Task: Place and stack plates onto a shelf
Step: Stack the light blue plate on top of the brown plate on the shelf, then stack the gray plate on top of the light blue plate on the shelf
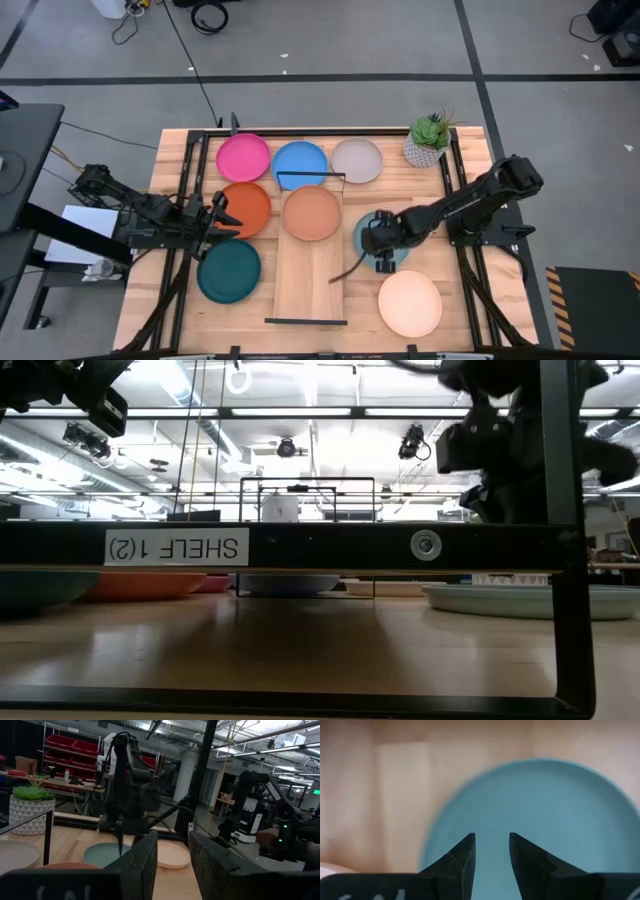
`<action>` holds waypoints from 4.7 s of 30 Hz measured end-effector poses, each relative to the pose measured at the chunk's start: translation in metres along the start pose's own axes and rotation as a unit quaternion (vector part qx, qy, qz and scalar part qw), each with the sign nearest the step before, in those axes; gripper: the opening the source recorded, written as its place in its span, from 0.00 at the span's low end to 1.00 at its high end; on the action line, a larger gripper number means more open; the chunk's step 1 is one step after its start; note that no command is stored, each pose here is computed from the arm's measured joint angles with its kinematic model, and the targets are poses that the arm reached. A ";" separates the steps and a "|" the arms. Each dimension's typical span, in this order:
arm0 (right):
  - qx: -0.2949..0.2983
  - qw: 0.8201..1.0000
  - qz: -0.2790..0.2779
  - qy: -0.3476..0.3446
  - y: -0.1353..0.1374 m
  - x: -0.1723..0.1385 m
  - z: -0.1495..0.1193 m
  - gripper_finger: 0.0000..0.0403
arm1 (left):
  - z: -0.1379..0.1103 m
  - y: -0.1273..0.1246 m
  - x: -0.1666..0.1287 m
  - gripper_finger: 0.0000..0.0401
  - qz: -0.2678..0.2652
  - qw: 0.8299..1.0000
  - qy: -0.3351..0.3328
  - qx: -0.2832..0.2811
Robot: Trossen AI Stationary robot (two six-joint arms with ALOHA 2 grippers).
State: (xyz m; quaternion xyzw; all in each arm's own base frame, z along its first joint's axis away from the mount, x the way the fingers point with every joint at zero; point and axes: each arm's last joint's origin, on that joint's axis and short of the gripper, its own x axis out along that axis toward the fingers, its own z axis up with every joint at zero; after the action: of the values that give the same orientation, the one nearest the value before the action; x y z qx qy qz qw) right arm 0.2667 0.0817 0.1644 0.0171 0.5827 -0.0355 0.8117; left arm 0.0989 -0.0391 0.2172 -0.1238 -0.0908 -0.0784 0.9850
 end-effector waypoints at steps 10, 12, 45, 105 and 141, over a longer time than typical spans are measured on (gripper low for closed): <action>0.034 0.999 0.005 0.024 0.034 0.013 0.004 0.36 | 0.001 0.000 0.000 0.30 -0.001 1.000 -0.006 -0.002; 0.046 0.998 0.002 0.032 0.034 0.013 0.002 0.37 | 0.001 0.000 0.000 0.30 -0.001 1.000 -0.006 0.002; -0.031 0.997 -0.075 0.020 0.046 -0.055 0.052 0.04 | 0.001 0.000 0.000 0.30 -0.001 1.000 -0.003 0.010; -0.119 0.978 -0.168 -0.038 -0.011 -0.034 0.097 0.26 | -0.001 0.000 0.002 0.30 -0.001 1.000 0.006 -0.022; -0.007 0.986 -0.140 -0.090 -0.201 -0.003 -0.009 0.54 | -0.001 0.000 0.002 0.30 -0.001 1.000 0.006 -0.021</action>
State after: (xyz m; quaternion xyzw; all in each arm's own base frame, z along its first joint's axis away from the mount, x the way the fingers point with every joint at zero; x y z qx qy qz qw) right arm 0.2415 -0.1180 0.1667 -0.0736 0.5037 -0.1467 0.8481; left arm 0.1007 -0.0402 0.2162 -0.1437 -0.0837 -0.0816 0.9827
